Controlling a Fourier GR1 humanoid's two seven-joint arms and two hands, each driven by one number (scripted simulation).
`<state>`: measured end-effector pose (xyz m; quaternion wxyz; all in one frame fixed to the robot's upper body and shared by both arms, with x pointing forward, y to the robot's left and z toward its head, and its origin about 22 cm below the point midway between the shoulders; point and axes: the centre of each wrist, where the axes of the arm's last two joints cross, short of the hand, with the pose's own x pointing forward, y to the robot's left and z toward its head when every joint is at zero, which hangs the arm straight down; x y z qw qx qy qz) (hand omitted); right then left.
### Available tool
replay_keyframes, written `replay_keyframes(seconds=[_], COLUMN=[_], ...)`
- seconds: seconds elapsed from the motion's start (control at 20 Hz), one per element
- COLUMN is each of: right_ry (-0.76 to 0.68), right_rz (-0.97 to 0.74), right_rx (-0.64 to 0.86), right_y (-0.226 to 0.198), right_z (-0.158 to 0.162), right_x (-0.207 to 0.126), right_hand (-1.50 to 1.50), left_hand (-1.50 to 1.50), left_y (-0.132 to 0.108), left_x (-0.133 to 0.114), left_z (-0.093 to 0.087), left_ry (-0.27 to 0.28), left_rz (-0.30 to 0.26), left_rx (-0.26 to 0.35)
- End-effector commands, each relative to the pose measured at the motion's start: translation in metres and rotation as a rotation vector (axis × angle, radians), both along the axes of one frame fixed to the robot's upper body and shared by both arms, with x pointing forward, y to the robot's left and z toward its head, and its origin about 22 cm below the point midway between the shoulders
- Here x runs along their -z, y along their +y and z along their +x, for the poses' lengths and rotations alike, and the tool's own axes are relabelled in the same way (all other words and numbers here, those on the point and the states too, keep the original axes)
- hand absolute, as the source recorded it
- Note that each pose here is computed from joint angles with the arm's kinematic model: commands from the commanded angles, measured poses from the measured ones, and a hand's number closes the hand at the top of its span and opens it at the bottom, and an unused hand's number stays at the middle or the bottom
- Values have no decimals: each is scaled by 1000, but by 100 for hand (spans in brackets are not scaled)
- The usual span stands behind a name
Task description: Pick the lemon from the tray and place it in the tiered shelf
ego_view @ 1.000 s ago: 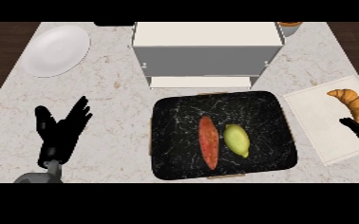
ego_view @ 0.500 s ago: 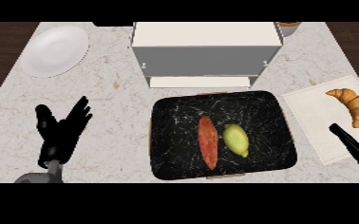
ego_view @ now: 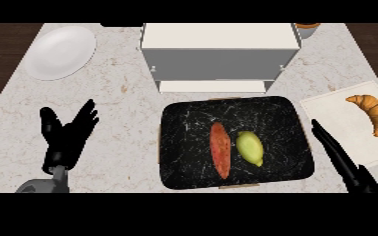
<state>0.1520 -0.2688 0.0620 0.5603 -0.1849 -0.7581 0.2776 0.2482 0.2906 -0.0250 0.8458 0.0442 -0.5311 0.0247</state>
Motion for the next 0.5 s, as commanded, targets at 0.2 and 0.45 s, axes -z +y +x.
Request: replay_keyframes(seconds=[0.2,0.45], right_ry=[68,98], right_rz=[-126,-124], right_rx=[24,103], right_y=[26,46], right_z=[2,-2], right_x=[5,17], right_hand=[-150,-150], left_hand=[0,0], left_y=[14,3], left_x=[-7,0], left_z=[-5,16], left_ry=[14,13], left_rz=[3,21], left_rx=[15,-10])
